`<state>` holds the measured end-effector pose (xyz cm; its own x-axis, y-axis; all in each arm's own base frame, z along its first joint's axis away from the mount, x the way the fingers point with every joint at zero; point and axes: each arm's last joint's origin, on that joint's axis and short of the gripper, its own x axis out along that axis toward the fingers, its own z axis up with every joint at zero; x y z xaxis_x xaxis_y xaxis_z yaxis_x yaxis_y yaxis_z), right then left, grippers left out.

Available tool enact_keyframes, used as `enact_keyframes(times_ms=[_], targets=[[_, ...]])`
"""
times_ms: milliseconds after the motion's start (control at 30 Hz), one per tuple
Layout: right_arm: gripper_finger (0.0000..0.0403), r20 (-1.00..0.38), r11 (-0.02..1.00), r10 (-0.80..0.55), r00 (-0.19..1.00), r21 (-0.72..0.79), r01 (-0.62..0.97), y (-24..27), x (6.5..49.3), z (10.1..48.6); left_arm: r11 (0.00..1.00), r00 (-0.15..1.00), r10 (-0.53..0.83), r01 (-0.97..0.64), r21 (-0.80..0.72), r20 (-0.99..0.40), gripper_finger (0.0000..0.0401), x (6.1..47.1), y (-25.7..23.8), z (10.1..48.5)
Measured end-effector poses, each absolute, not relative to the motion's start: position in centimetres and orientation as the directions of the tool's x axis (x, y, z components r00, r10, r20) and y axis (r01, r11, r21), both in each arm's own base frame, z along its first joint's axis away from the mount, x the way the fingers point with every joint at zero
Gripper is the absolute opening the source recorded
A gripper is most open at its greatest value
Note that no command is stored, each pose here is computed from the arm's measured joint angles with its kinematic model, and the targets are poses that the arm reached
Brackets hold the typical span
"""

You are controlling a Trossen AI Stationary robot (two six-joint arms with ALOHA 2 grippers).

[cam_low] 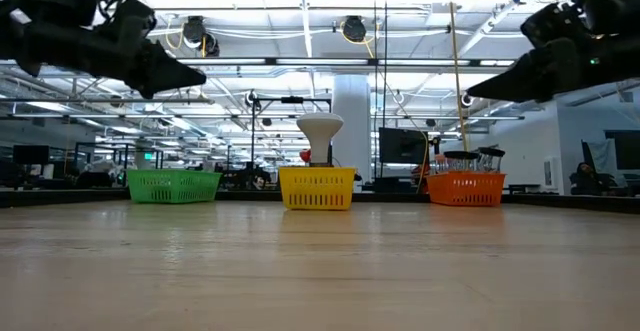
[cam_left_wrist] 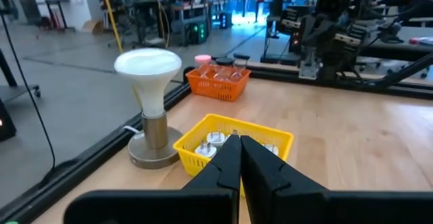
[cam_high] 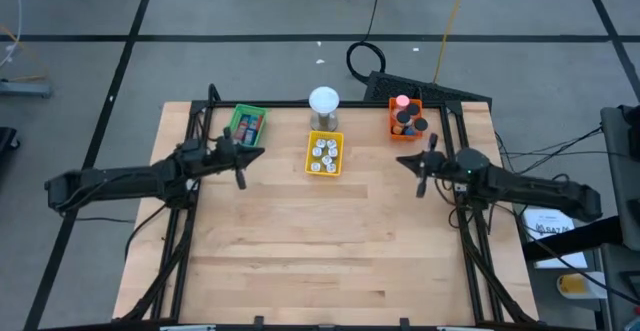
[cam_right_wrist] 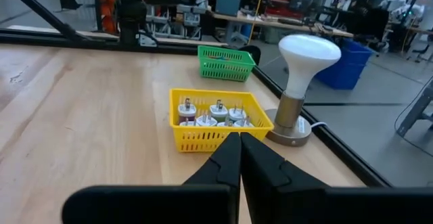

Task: Pick & Place Office items
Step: Return to Home Position

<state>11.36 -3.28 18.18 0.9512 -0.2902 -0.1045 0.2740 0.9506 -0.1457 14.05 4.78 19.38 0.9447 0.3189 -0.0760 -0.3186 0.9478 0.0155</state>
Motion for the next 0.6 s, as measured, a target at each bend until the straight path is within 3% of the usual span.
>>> enact_keyframes(times_ms=[333,600], targets=[[0.0,-0.023,0.935,-0.327,0.945,-0.151,0.32,-2.7,9.0,17.4,0.964,0.964,0.26,-0.263,0.045,0.055,0.0005,11.9,3.7,18.8],[0.0,-0.04,0.931,-0.342,0.939,-0.152,0.332,-2.7,9.0,17.3,0.969,0.96,0.237,-0.244,0.026,0.15,0.0005,10.5,3.1,18.4]])
